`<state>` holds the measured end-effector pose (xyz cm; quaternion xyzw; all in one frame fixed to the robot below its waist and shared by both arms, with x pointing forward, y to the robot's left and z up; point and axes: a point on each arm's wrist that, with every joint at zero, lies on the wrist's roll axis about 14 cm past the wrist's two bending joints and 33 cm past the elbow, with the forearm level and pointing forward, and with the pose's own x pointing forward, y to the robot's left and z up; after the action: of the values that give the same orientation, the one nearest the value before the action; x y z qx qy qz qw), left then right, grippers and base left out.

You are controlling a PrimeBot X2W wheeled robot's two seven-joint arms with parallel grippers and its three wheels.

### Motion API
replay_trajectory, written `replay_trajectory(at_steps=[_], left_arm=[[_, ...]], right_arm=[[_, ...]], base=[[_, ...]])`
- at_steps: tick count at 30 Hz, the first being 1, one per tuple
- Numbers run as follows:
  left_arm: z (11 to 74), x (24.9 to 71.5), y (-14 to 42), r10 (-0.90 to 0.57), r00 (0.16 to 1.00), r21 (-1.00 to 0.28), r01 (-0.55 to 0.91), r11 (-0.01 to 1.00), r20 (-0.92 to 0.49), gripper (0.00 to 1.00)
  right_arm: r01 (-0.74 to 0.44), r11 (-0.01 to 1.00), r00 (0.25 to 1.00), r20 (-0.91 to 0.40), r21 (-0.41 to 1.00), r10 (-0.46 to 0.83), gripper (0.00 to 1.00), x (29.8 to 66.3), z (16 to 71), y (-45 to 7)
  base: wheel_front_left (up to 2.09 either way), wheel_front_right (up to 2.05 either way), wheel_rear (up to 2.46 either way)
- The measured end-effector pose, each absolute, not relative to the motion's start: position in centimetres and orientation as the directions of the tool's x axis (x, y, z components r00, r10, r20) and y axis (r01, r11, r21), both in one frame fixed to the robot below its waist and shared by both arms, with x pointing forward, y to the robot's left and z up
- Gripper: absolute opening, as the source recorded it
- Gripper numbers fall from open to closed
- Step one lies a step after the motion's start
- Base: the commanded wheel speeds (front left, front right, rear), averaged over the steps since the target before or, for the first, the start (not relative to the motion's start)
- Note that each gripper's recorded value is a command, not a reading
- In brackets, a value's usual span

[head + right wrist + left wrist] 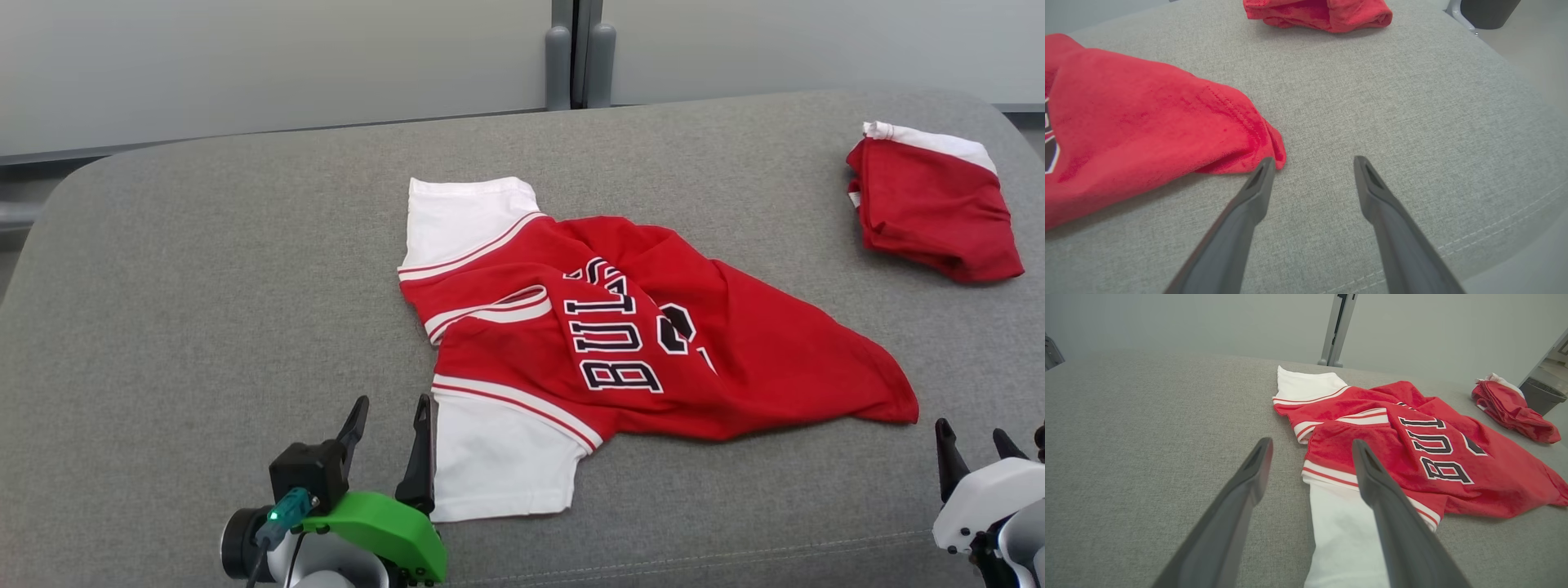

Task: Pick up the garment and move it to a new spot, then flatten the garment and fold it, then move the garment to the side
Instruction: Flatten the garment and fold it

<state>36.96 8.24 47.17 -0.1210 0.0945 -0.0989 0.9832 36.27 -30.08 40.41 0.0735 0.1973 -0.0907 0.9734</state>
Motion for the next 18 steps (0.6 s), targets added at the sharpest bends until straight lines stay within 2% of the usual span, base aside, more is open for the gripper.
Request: replay_trajectory(at_steps=[5,12,18], left_arm=[[47.2,36.6,8.0,-0.227,0.96,-0.259,0.18,0.949,-0.163,1.0],[49.0,36.1,7.6,-0.265,0.959,-0.284,0.226,0.932,-0.104,1.0],[49.6,35.9,9.7,-0.217,0.973,-0.264,0.188,0.946,-0.084,1.0]], right_arm=[[0.19,0.975,0.934,-0.326,0.119,-0.143,1.0,36.1,42.4,-29.6],[0.104,0.988,0.983,-0.163,0.119,-0.084,1.0,37.4,47.9,-27.4],[0.019,0.994,0.998,-0.062,0.105,-0.013,1.0,38.2,51.7,-24.5]], base=[[0.0,0.0,0.0],[0.0,0.0,0.0],[0.0,0.0,0.0]])
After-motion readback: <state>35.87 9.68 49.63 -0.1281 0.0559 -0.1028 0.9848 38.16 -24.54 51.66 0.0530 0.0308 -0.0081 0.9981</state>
